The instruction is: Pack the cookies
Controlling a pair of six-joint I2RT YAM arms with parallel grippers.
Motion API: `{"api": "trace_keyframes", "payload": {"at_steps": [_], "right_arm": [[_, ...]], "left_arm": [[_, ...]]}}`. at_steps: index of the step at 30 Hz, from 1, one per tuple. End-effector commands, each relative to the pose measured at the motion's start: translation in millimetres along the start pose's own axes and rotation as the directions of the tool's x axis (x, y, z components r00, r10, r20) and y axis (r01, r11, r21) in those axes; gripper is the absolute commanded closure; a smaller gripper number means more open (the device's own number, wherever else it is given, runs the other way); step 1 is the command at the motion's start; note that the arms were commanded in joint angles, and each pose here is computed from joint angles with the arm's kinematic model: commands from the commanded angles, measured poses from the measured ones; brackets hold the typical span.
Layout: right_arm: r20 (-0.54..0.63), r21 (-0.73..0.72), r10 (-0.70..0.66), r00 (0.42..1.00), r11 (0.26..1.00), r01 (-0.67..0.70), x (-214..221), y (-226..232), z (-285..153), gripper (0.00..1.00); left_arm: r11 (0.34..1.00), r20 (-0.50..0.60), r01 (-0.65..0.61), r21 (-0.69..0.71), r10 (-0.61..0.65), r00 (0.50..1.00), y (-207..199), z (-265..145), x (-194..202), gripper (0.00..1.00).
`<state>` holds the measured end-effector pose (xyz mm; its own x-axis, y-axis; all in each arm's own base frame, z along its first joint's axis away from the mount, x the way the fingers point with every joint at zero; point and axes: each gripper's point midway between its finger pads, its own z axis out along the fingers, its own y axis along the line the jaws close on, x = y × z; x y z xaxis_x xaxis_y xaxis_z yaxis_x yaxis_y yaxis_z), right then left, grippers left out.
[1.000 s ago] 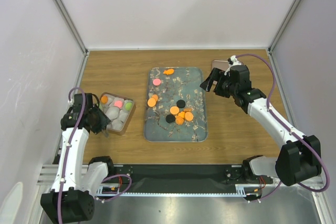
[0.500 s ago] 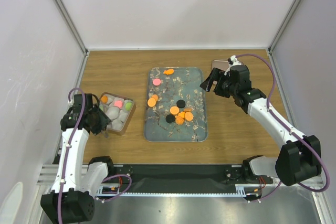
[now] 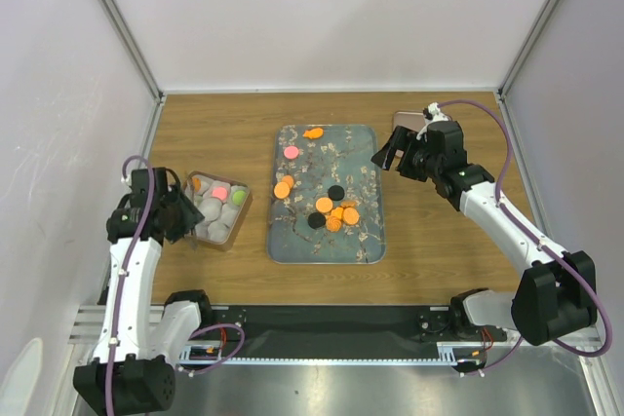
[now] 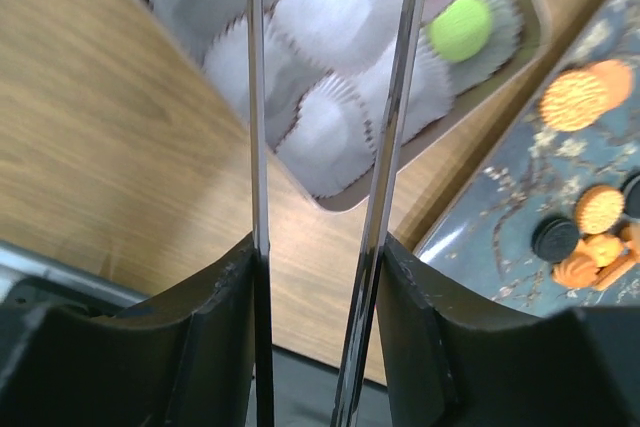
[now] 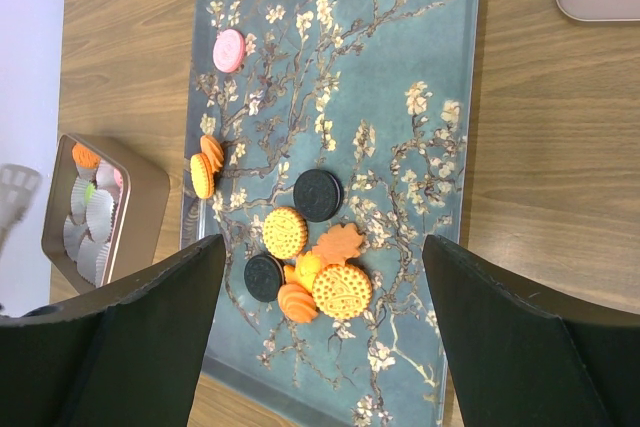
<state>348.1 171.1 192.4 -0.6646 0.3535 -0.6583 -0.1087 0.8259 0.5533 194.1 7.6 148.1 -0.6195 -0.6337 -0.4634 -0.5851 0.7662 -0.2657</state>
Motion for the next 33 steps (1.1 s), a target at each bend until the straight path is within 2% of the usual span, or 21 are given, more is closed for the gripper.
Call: {"api": "trace_keyframes", "payload": {"at_steps": [1,5,10,11,12,14,15,18,24,33], "right_arm": [[0.054,-0.032,-0.01,0.999,0.999,0.012,-16,11,-5,0.13],[0.052,-0.024,-0.012,0.999,1.0,0.013,-16,9,-3,0.13],[0.057,-0.005,-0.014,0.998,1.0,0.014,-18,5,-3,0.13],[0.055,0.002,-0.014,0.998,1.0,0.014,-17,3,-2,0.13],[0.058,0.003,-0.016,0.998,1.0,0.015,-18,3,-3,0.13],[0.059,0.003,-0.017,0.998,1.0,0.016,-18,3,-3,0.13],[0.06,-0.001,-0.015,0.998,1.0,0.016,-18,4,-3,0.13],[0.063,0.0,-0.015,0.998,1.0,0.015,-19,4,-3,0.13],[0.065,0.0,-0.015,0.998,1.0,0.015,-20,4,-4,0.13],[0.06,-0.007,-0.011,0.998,1.0,0.012,-18,6,-4,0.13]], "left_arm": [[0.992,0.1,-0.084,0.099,0.074,0.992,-29,-22,-30,0.5],[0.972,0.12,-0.2,0.123,0.185,0.975,-65,-26,-34,0.49],[0.897,0.122,-0.393,0.203,0.375,0.919,-145,-25,-22,0.49],[0.881,0.096,-0.432,0.196,0.421,0.902,-160,-10,-17,0.48],[0.855,0.114,-0.466,0.225,0.452,0.885,-180,-16,-14,0.48],[0.822,0.074,-0.522,0.227,0.52,0.851,-203,5,-3,0.47],[0.796,0.087,-0.545,0.263,0.543,0.835,-221,1,0,0.47],[0.762,0.052,-0.576,0.296,0.59,0.806,-252,23,12,0.47],[0.754,0.027,-0.593,0.282,0.611,0.791,-278,50,14,0.48],[0.768,-0.024,-0.597,0.232,0.618,0.786,-277,82,22,0.48]]}}
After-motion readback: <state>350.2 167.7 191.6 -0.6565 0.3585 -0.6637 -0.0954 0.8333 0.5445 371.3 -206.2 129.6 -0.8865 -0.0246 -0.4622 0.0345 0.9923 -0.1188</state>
